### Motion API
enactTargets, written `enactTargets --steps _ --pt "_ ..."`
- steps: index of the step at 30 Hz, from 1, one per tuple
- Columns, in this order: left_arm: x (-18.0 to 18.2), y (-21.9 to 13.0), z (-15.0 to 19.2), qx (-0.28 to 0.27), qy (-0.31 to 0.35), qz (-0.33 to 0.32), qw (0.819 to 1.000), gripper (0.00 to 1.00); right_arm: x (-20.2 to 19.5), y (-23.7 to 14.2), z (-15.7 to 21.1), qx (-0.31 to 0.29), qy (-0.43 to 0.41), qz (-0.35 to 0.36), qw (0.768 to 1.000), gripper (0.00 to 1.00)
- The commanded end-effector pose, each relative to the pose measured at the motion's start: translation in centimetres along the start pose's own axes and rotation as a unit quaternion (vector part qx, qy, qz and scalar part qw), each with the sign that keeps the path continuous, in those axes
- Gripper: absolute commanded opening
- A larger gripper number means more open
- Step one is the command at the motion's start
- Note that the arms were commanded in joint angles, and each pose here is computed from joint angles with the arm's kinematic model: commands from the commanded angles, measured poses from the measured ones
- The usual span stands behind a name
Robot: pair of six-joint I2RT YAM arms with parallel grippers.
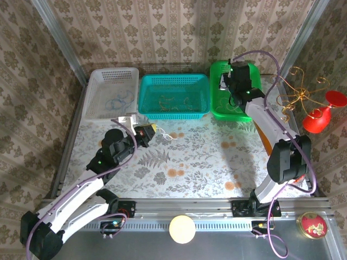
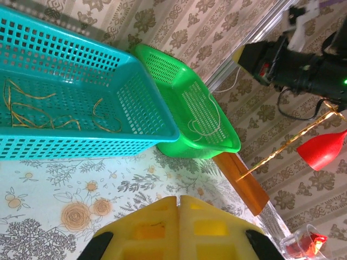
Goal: Untangle the cables
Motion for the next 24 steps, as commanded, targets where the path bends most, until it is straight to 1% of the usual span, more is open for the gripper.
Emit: enactTargets --steps 1,3,4,5,6,7,8,10,11,14,18,21,24 --pt "-1.2 -0.1 -1.3 -0.013 0.014 0.012 1.0 0.0 -0.9 1.0 1.0 0.019 -0.031 0.043 0.998 0.0" --pt "-1.3 0.0 -1.3 -0.011 0.012 0.016 1.0 0.0 -0.8 1.6 1.8 0.03 -0.036 0.044 0.998 0.0" --pt "-1.3 0.2 -1.3 -0.01 0.011 0.016 1.0 0.0 -0.6 1.9 2.1 0.037 -0.039 0.038 0.998 0.09" --pt "-1.3 0.3 -1.3 -0.009 0.01 0.018 1.0 0.0 -0.3 2.2 2.5 0.048 -0.041 0.029 0.998 0.27" --pt "-1.4 0.3 -1.3 -0.008 0.009 0.02 1.0 0.0 0.0 2.3 2.7 0.057 -0.043 0.02 0.997 0.4" --pt "-1.4 0.5 -1.2 -0.008 0.008 0.021 1.0 0.0 0.3 2.5 2.9 0.069 -0.043 0.012 0.997 0.51" --pt "-1.3 0.5 -1.2 -0.007 0.007 0.022 1.0 0.0 0.6 2.6 3.1 0.081 -0.042 0.004 0.996 0.6" --pt "-1.3 0.7 -1.1 -0.005 0.005 0.024 1.0 0.0 1.1 2.6 3.1 0.097 -0.043 -0.009 0.994 0.69" --pt "-1.4 0.8 -1.0 -0.004 0.004 0.027 1.0 0.0 1.3 2.4 3.1 0.102 -0.043 -0.014 0.994 0.75" --pt "-1.6 0.9 -0.9 -0.001 0.005 0.03 1.0 0.0 1.7 1.6 2.5 0.104 -0.036 -0.026 0.994 0.81" --pt "-1.5 0.9 -0.7 0.001 0.003 0.029 1.0 0.0 2.7 -0.2 1.6 0.099 -0.029 -0.048 0.994 0.82" --pt "-1.4 1.0 -0.4 0.003 0.002 0.031 0.999 0.0 4.2 -2.9 0.4 0.08 -0.016 -0.088 0.993 0.81" --pt "-1.4 1.1 -0.3 0.0 0.0 0.042 0.999 0.0 6.5 -6.4 -0.3 0.061 0.003 -0.149 0.987 0.78"
Point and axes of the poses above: each hand's point on the last joint's axis, 136 mm out from that joint toward the fingers, its own y axis out along the fingers, its own x axis along the line the jaws close on, z = x × y, the point moved 2 cm from there along -y, back along the fingers, and after that the axes turned 6 degrees about -y, right-handed, at the moved point
